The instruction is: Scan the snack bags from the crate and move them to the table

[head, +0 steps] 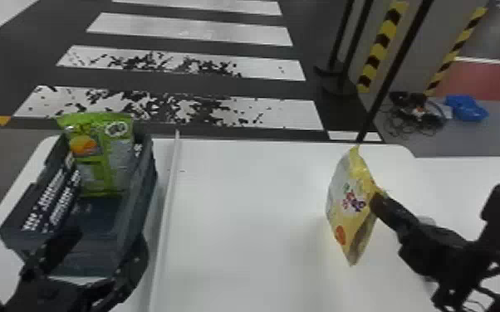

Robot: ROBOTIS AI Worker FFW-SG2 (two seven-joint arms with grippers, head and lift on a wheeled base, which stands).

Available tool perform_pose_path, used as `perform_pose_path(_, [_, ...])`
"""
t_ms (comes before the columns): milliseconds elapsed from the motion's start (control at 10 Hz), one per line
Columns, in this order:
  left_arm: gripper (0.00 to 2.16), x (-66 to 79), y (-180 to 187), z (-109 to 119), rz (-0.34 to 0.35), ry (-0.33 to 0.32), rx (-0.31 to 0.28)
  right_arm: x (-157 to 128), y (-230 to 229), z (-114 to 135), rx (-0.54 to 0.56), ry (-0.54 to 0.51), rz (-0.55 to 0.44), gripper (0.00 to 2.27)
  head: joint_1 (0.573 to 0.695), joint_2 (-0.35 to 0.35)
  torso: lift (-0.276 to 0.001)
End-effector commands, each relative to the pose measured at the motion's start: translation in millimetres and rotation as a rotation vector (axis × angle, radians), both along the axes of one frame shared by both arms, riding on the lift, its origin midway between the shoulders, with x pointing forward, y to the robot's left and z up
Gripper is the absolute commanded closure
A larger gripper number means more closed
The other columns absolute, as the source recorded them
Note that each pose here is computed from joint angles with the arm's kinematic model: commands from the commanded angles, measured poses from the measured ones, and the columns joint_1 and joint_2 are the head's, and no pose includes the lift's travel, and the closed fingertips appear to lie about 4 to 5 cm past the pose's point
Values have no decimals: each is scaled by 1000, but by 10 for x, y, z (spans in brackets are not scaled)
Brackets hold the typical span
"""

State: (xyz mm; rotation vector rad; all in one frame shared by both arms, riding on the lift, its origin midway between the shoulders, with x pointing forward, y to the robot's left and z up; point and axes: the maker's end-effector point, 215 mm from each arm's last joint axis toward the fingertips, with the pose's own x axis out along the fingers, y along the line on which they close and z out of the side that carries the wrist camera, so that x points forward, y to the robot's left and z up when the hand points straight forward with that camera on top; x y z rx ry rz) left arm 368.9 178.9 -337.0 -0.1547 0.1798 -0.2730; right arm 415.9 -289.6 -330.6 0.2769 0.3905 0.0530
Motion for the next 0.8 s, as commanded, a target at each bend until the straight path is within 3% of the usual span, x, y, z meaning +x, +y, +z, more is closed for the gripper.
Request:
perform_pose_path(0, [29,15,-14,14,-4,-4,0,-71,-162,-16,139,13,-54,2246,695,-152,-95])
perform_pose_path(300, [29,29,-62,-19,-10,0,-7,-241,-272,-269,313,64,-128,2246,695,-200,-95])
perform_pose_path(700, [29,53,-77,-81,-10,6,-4,-434,-569,-644,348,114,-253,2246,695,-241,-95])
